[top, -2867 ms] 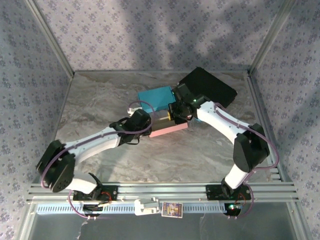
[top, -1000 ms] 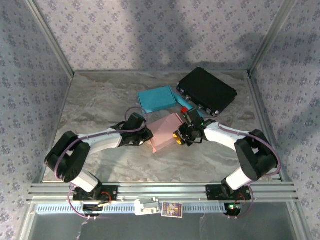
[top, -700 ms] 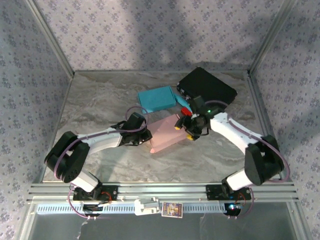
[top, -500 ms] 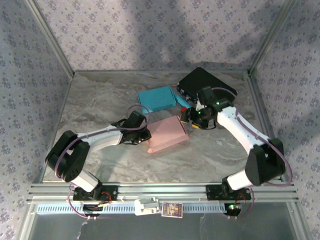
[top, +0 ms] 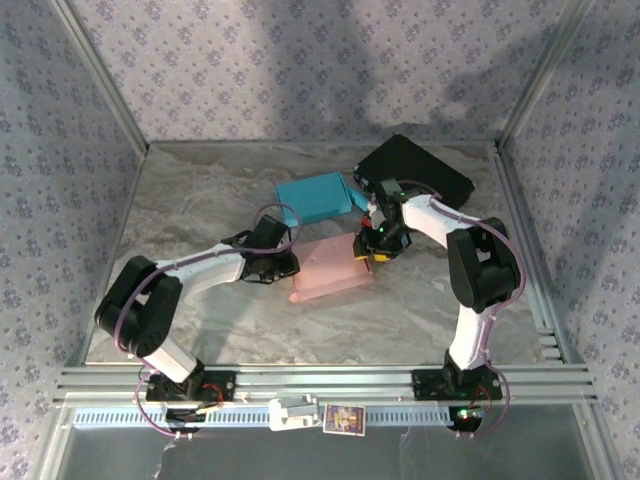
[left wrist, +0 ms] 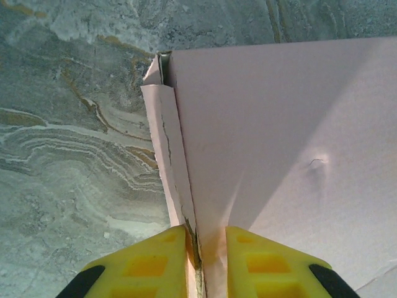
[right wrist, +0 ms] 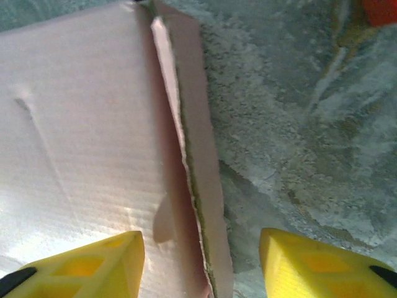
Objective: Fold the paper box
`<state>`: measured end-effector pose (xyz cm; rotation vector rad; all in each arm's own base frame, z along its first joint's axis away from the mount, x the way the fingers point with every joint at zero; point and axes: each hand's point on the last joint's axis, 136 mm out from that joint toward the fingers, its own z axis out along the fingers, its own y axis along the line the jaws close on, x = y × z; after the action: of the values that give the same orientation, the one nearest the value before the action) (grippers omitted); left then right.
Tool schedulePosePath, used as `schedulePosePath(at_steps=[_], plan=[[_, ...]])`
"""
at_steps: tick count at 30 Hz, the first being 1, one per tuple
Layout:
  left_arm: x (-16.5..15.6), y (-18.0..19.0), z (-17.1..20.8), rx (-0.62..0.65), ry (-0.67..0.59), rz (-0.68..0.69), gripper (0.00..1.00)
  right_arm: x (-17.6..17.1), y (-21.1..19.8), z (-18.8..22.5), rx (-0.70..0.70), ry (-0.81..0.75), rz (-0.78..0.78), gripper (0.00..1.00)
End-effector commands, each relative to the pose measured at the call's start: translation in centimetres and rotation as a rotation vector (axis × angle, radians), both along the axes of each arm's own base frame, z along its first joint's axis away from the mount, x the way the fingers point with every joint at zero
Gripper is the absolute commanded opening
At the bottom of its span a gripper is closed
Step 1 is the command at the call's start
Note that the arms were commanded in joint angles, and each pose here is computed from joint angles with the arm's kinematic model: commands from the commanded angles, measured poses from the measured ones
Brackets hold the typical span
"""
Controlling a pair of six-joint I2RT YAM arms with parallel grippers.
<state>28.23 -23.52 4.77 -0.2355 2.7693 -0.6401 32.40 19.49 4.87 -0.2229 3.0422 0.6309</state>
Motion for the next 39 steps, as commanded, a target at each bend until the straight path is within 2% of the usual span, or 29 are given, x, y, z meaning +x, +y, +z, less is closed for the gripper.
schedulePosePath(at_steps=[1,12,15,21,26,29,34,39], plan=[[-0.7,1.2,-1.5,0.072,0.053,-0.014,0.2,0.0,1.3,0.0,0.055,0.001,0.043,0.47],[-0.3,0.5,-1.5,0.047,0.049,-0.025,0.21,-1.7,3.5,-0.9,0.078,0.043,0.075,0.3],[-0.3,0.5,-1.7,0.045,0.054,-0.025,0.22,-2.2,3.2,-1.6,0.049,0.062,0.064,0.23],[-0.8,1.2,-2.1,0.052,0.072,-0.019,0.25,-2.3,2.4,-1.7,0.035,0.062,0.051,0.16],[-1.5,1.8,-2.7,0.077,0.112,-0.038,0.32,-2.8,2.1,-2.8,0.017,0.091,0.054,0.16],[-2.1,2.2,-3.0,0.086,0.126,-0.036,0.32,-2.8,1.6,-3.1,-0.006,0.091,0.041,0.16],[-2.1,2.3,-3.1,0.073,0.119,-0.027,0.28,-2.9,1.6,-3.0,-0.012,0.094,0.039,0.21],[-1.7,2.0,-2.7,0.07,0.108,-0.029,0.2,-2.6,1.6,-1.9,-0.01,0.071,0.045,0.15]])
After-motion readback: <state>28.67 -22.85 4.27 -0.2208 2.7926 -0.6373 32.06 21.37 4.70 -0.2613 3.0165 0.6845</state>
